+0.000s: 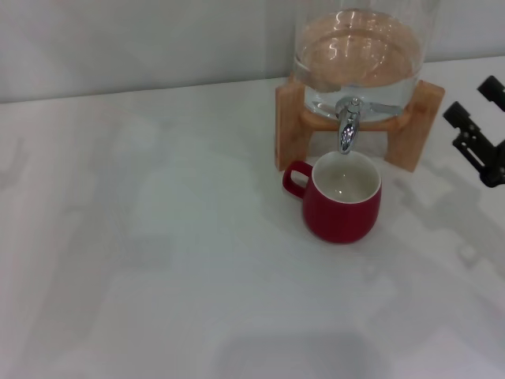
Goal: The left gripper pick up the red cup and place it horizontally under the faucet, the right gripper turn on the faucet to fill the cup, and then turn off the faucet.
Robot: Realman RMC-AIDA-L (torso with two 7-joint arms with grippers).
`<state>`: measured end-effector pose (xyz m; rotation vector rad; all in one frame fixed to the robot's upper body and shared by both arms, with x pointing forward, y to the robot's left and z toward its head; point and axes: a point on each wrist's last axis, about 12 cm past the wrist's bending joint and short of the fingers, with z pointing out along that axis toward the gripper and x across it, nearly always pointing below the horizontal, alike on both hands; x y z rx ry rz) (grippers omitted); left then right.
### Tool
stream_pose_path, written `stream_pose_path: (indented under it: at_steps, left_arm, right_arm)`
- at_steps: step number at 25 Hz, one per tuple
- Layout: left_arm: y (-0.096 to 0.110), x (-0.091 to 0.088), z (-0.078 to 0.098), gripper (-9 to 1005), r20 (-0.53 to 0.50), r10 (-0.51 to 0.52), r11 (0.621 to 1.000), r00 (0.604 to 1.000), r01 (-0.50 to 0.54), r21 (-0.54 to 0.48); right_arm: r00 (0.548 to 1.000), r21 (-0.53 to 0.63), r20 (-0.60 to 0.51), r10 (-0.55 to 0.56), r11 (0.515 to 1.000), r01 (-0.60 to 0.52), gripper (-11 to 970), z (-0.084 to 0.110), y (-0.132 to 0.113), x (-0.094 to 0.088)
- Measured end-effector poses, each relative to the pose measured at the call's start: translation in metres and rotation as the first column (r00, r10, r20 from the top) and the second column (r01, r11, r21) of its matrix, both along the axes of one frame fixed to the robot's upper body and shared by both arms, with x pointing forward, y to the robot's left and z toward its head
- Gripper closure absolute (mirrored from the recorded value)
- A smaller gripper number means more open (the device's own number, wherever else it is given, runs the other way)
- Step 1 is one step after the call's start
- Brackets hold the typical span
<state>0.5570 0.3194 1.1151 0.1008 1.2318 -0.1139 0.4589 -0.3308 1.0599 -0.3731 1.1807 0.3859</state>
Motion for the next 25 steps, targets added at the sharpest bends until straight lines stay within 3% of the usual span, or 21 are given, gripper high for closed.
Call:
stream_pose_path:
  at_steps: [6, 25]
  left_arm:
    - [0.000, -0.004, -0.002, 128, 0.008, -0.009, 1.000, 1.000, 0.009, 0.003]
    - [-0.002, -0.010, -0.005, 133, 0.009, -0.026, 1.000, 1.000, 0.026, 0.006]
  right_arm:
    - [0.999, -0.032, -0.029, 0.045, 0.998, -0.046, 354, -0.001, 0.013, 0.016]
    - [0.993, -0.090, -0.095, 0.076, 0.992, -0.085, 354, -0.005, 0.027, 0.038]
